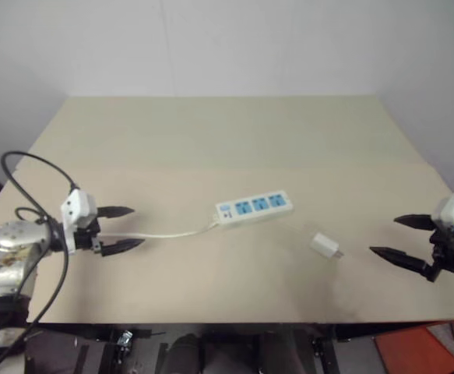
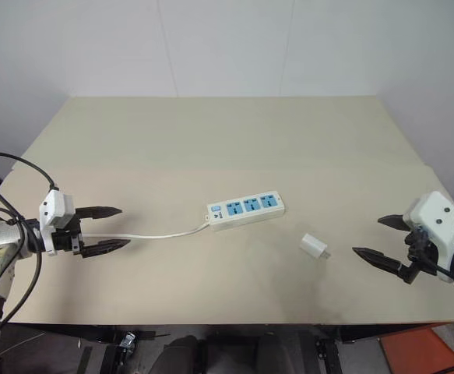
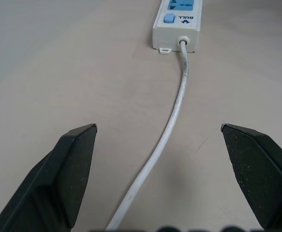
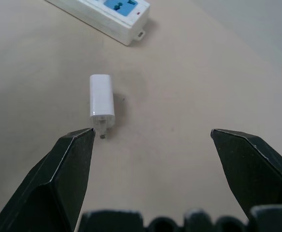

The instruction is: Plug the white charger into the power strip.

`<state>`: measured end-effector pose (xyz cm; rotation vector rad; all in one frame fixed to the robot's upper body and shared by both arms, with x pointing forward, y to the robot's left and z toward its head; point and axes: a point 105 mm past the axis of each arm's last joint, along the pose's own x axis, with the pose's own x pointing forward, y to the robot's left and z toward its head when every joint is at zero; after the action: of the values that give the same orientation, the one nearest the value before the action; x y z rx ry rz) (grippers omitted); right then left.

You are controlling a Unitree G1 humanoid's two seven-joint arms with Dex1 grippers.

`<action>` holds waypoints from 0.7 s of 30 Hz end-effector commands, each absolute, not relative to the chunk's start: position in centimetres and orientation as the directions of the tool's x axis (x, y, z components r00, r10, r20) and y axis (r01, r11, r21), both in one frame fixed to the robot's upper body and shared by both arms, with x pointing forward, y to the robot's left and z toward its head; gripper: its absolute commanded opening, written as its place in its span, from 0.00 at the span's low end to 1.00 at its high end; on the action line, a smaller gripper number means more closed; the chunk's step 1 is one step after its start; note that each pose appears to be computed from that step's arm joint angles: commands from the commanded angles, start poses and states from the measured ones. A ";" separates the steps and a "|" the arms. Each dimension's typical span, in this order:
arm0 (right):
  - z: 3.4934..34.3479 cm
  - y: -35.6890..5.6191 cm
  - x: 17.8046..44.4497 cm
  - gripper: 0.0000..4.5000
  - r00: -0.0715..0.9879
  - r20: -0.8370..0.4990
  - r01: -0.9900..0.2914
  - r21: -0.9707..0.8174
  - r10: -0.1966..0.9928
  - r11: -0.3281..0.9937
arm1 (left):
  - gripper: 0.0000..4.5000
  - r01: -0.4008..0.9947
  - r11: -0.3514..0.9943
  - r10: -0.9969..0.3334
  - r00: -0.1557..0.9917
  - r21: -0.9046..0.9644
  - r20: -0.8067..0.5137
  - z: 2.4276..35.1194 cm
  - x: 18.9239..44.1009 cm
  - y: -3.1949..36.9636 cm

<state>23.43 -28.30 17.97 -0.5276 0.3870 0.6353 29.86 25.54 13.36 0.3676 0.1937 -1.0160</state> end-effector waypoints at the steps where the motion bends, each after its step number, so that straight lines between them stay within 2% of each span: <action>1: 19.4 -28.2 23.4 1.00 0.774 -0.454 -0.619 -0.394 0.442 0.679 | 1.00 0.858 0.450 -0.804 0.510 0.248 -0.305 14.7 30.0 25.6; 21: 19.5 -28.4 23.7 1.00 0.788 -0.447 -0.601 -0.407 0.424 0.688 | 1.00 0.864 0.437 -0.820 0.497 0.249 -0.284 15.1 30.5 25.4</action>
<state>23.59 -28.41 18.19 -0.5285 0.3715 0.6037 30.23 25.57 13.78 0.3622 0.1765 -1.0502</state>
